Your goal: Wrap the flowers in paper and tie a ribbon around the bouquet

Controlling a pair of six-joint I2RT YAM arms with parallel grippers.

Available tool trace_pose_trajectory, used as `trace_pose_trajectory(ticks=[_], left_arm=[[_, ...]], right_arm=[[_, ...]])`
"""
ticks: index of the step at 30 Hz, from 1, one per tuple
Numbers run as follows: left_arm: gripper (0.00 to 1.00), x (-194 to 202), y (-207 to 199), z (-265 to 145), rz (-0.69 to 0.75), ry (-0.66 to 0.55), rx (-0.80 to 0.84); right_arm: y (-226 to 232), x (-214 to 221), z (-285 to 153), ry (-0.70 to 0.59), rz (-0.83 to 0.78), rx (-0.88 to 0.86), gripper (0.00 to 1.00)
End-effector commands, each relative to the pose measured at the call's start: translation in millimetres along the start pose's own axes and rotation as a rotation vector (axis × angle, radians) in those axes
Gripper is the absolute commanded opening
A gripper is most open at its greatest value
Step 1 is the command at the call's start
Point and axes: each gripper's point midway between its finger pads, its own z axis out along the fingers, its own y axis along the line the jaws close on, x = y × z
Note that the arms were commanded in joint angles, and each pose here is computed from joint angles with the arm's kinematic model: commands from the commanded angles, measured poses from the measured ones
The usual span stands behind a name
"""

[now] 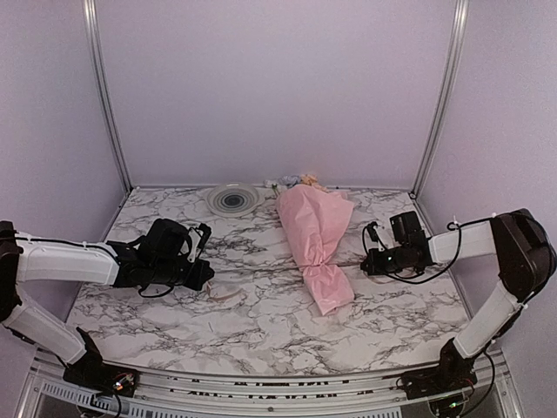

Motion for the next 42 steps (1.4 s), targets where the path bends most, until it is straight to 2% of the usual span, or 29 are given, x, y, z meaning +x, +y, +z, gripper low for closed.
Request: trace_pose_trajectory(ticks=[1, 7, 12, 17, 22, 26, 31, 32, 34, 37, 39, 42], left_arm=[[0.00, 16, 42, -6, -0.054, 0.045, -0.168], [0.00, 19, 46, -6, -0.045, 0.053, -0.193], [0.00, -7, 26, -5, -0.014, 0.018, -0.112], [0.00, -71, -17, -28, 0.092, -0.148, -0.030], [0.00, -113, -75, -53, 0.211, -0.260, 0.093], [0.00, -116, -111, -68, 0.292, -0.297, 0.164], [0.00, -108, -135, -71, 0.341, -0.294, 0.238], [0.00, -106, -138, -71, 0.350, -0.294, 0.246], [0.00, -104, -140, -70, 0.356, -0.289, 0.252], [0.00, -101, -140, -65, 0.359, -0.278, 0.246], [0.00, -101, -138, -63, 0.358, -0.281, 0.238], [0.00, -103, -139, -64, 0.362, -0.296, 0.239]], right_arm=[[-61, 1, -11, -0.003, 0.097, 0.238, 0.00], [-55, 1, -10, 0.005, 0.081, 0.209, 0.00], [1, -6, -10, 0.014, -0.029, 0.070, 0.00], [45, 1, -20, 0.073, -0.060, -0.012, 0.00], [84, 38, -19, 0.211, -0.095, -0.079, 0.00], [97, 64, -23, 0.285, -0.099, -0.105, 0.00], [104, 72, -31, 0.306, -0.079, -0.155, 0.00], [106, 72, -32, 0.305, -0.079, -0.161, 0.05], [104, 72, -32, 0.312, -0.080, -0.151, 0.23], [87, 70, -32, 0.322, -0.062, -0.044, 0.46], [76, 63, -38, 0.312, -0.064, 0.029, 0.53], [76, 33, -57, 0.220, -0.106, 0.077, 0.60]])
